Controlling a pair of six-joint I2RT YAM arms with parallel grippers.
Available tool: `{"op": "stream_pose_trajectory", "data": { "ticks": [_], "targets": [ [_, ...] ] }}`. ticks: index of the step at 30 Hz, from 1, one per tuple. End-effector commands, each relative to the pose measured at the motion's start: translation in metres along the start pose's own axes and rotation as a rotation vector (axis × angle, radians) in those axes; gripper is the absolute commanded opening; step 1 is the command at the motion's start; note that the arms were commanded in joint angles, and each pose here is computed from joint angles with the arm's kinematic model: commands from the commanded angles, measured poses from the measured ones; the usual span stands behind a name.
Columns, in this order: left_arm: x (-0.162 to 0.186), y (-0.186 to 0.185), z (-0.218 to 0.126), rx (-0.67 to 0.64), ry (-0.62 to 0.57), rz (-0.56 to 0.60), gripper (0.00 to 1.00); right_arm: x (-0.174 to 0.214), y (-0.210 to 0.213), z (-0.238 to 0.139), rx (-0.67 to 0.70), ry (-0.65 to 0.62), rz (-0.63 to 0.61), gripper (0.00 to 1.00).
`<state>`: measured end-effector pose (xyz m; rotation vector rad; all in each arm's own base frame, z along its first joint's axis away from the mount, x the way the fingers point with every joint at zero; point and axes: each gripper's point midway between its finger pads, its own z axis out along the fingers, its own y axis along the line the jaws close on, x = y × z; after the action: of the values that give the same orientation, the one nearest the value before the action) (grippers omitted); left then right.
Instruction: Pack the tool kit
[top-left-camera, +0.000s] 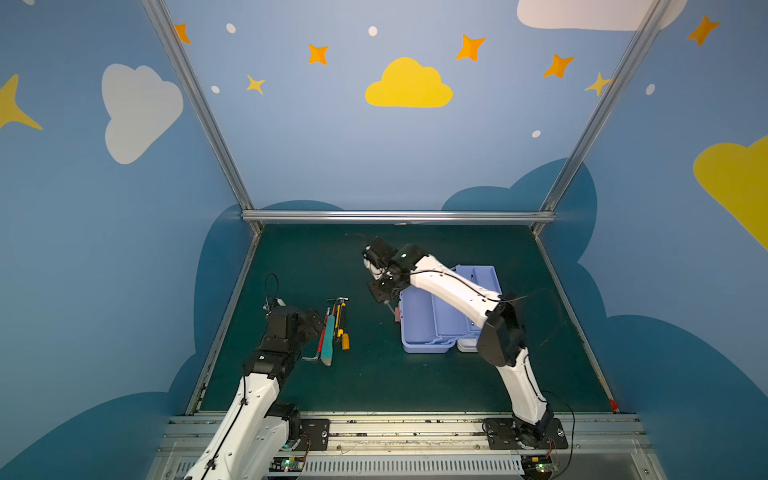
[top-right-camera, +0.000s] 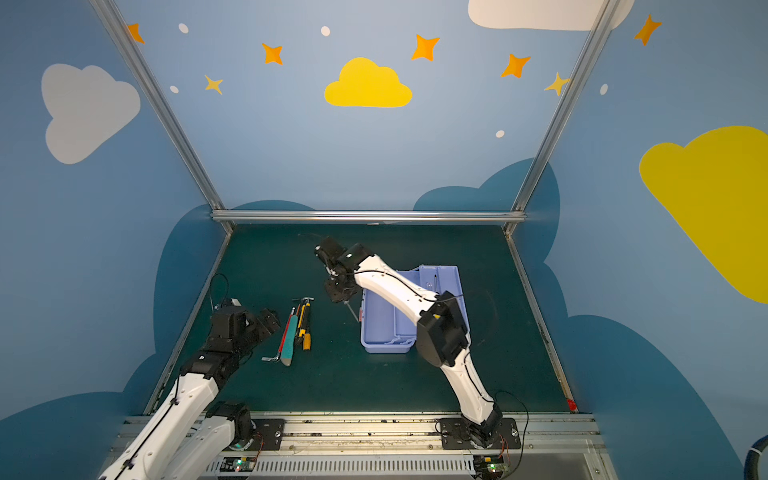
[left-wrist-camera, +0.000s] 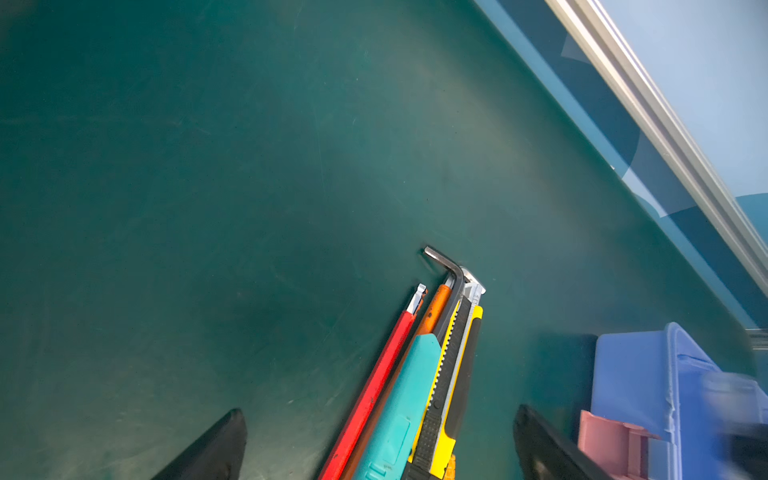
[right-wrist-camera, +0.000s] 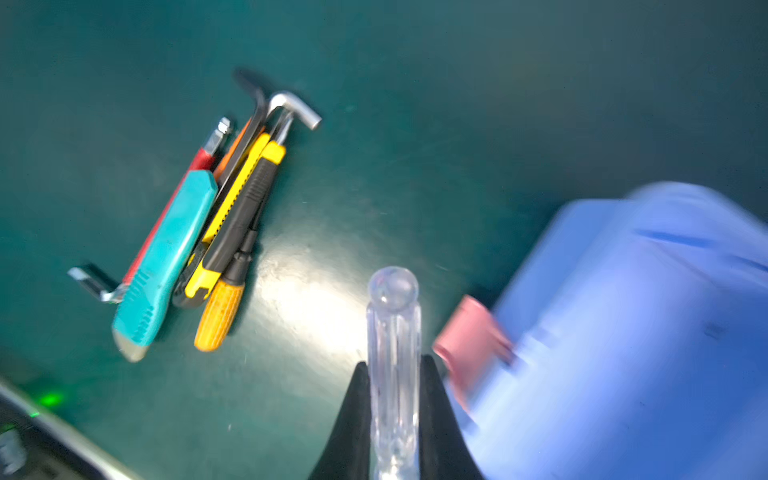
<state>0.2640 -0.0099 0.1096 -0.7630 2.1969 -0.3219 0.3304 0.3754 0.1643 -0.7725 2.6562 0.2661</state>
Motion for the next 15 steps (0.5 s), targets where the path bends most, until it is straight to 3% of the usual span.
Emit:
{"op": "stream_pose_trajectory", "data": {
  "ticks": [1, 9, 15],
  "targets": [
    [-0.001, 0.001, 0.001, -0.007, 0.001, 0.002, 1.00, 0.018, -0.066, -0.038, 0.108, 0.005, 0.085, 0.00],
    [-0.001, 0.003, 0.002, -0.017, -0.002, 0.005, 1.00, 0.068, -0.194, -0.092, 0.313, -0.039, 0.295, 0.00],
    [-0.002, 0.003, 0.003, -0.014, -0.008, 0.001, 1.00, 0.109, -0.246, -0.093, 0.376, -0.003, 0.408, 0.00]
  ]
}}
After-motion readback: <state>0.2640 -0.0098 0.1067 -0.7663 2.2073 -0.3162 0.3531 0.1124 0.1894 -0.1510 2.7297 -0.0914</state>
